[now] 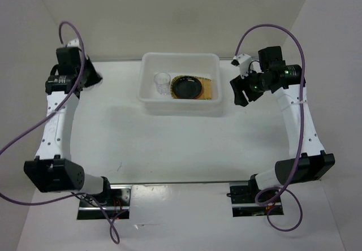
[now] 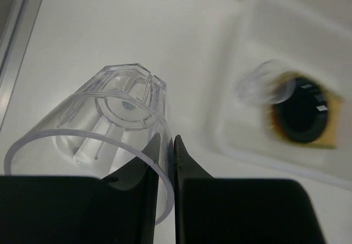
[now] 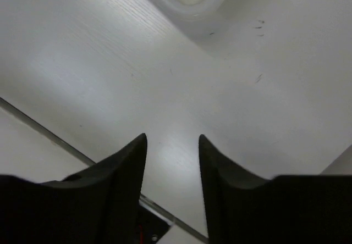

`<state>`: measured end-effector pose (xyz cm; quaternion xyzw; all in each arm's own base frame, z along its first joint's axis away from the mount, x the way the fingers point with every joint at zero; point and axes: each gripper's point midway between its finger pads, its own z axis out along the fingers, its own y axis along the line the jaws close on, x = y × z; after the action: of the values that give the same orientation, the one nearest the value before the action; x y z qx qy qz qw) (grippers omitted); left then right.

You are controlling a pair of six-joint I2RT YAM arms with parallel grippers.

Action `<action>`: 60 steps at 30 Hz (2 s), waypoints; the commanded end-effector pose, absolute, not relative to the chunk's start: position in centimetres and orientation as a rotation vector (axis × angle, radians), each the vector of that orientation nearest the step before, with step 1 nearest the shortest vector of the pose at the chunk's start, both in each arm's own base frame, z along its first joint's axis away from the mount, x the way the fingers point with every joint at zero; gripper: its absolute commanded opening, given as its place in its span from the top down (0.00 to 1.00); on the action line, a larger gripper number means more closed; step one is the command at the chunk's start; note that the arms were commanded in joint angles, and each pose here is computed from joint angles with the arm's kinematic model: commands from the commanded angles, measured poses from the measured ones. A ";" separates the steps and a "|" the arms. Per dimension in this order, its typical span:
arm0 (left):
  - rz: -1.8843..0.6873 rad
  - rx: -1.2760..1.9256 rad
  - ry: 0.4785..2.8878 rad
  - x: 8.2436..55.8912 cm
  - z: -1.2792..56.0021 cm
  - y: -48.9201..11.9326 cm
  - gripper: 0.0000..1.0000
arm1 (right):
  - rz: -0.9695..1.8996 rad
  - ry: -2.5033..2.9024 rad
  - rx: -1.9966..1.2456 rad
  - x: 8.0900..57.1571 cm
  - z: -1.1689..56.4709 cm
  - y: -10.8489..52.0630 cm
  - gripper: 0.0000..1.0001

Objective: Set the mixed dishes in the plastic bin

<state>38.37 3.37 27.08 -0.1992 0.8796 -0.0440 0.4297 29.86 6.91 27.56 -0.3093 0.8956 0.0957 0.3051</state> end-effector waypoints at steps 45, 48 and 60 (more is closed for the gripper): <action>-0.094 0.458 2.551 49.6 11.4 -21.4 0.55 | 0.123 2.324 -0.623 30.4 29.1 3.2 0.42; -0.029 0.353 2.486 50.9 14.4 -20.6 0.16 | 0.123 2.324 -0.623 30.4 29.1 3.2 0.16; -0.169 0.086 1.949 48.6 39.4 -18.2 0.01 | 0.034 2.305 -0.459 31.5 29.7 0.7 0.01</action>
<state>50.97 -19.84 26.01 0.0851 0.9009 -0.0341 0.4243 31.09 1.83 28.27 -0.2060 0.9149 0.0281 0.3460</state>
